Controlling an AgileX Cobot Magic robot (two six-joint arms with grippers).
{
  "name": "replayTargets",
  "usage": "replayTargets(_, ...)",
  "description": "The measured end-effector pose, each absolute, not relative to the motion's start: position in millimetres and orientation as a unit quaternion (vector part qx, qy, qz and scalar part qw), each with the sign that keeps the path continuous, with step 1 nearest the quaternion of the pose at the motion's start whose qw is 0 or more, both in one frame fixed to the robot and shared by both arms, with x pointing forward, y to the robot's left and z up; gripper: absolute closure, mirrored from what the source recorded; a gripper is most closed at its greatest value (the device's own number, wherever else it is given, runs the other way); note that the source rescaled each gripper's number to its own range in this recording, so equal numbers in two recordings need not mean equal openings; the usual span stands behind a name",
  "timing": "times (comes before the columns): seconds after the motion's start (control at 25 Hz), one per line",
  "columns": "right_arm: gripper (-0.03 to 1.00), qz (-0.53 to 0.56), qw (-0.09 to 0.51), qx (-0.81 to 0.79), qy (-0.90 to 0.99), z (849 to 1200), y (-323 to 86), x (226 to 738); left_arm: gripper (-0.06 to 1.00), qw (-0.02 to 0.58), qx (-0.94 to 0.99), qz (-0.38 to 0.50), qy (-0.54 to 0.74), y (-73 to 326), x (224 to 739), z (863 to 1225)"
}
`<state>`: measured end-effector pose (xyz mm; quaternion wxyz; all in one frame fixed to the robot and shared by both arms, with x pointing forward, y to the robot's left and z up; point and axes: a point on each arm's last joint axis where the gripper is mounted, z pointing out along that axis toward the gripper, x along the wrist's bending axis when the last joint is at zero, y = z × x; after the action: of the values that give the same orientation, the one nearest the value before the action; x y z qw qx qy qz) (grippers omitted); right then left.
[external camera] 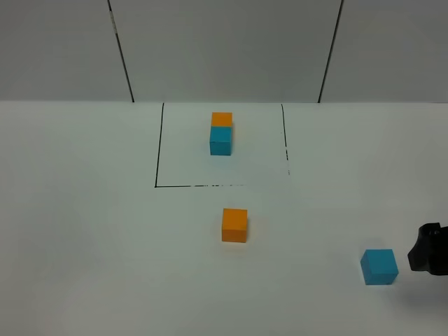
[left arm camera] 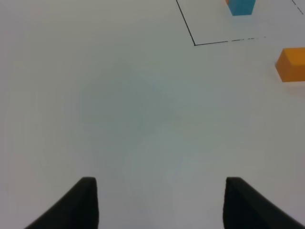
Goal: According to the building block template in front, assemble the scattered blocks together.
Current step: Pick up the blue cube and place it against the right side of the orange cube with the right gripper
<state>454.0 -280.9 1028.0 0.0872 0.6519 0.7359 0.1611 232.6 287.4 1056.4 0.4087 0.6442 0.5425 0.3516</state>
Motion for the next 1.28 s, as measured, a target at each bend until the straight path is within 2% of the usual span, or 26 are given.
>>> replayTargets(0.24, 0.14, 0.16, 0.088, 0.641, 0.745, 1026.9, -275.2, 467.8, 0.71, 0.408, 0.644, 0.351, 0.543, 287.4, 232.6, 1056.3)
replayTargets(0.48, 0.14, 0.149, 0.081, 0.607, 0.777, 1021.5, -238.2, 496.2, 0.71, 0.408, 0.644, 0.351, 0.543, 287.4, 232.6, 1056.3)
replayTargets(0.72, 0.14, 0.097, 0.077, 0.601, 0.789, 990.1, -204.0, 530.6, 0.71, 0.408, 0.644, 0.351, 0.543, 287.4, 232.6, 1056.3)
replayTargets(0.96, 0.14, 0.044, 0.047, 0.615, 0.786, 955.0, -202.2, 540.4, 0.71, 0.408, 0.644, 0.351, 0.543, 287.4, 232.6, 1056.3)
replayTargets(1.28, 0.15, 0.041, 0.031, 0.64, 0.767, 944.8, -214.9, 539.5, 0.71, 0.408, 0.644, 0.351, 0.543, 287.4, 232.6, 1056.3)
